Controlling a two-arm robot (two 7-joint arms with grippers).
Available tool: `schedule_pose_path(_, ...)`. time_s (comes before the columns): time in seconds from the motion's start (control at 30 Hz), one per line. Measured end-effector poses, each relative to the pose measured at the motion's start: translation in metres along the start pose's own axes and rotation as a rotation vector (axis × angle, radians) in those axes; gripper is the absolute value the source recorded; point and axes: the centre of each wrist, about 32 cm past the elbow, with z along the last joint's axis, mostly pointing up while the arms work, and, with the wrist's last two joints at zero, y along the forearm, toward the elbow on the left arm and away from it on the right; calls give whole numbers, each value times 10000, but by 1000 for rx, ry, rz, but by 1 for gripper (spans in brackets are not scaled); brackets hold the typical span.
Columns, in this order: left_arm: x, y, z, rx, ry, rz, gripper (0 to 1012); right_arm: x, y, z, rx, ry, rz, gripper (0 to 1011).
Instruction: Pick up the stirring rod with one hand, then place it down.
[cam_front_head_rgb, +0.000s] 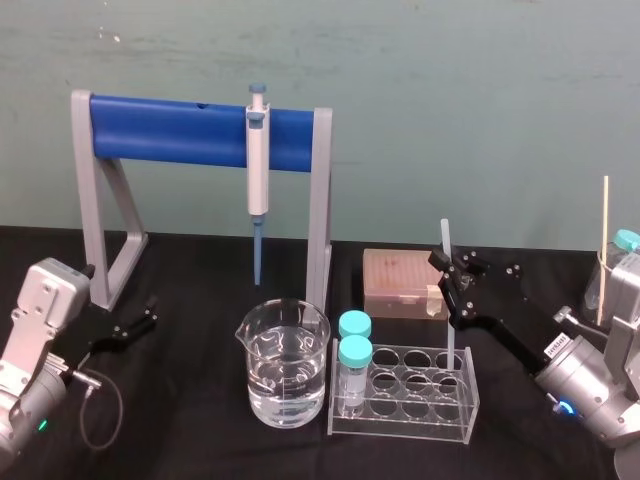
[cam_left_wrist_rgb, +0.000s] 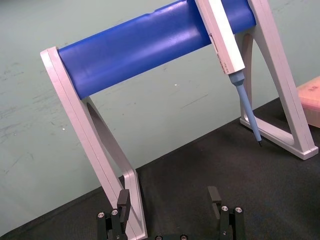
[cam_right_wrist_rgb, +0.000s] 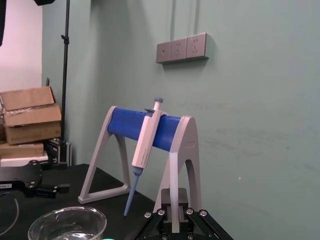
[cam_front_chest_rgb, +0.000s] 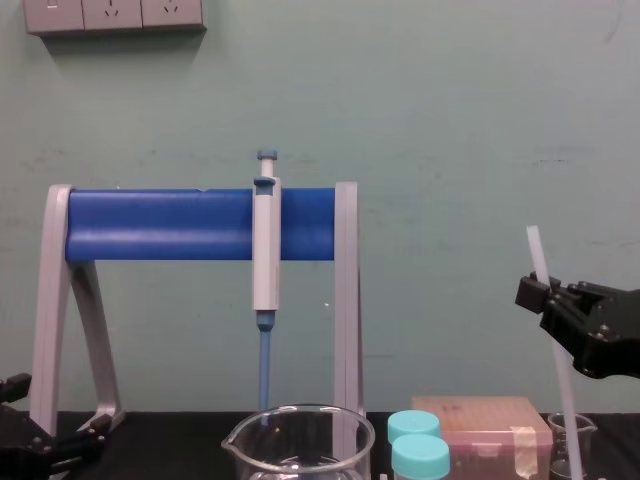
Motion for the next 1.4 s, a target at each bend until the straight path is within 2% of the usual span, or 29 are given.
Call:
schedule_pose_path(0.6, 0, 0, 0, 0, 0, 0, 1000, 39, -9, -128, -65, 34, 19, 71)
schedule_pose_path(1.0, 0, 0, 0, 0, 0, 0, 1000, 40, -24, -172, -121, 30, 16, 71)
schedule_pose_path(1.4, 0, 0, 0, 0, 0, 0, 1000, 37, -22, -169, -123, 28, 12, 71)
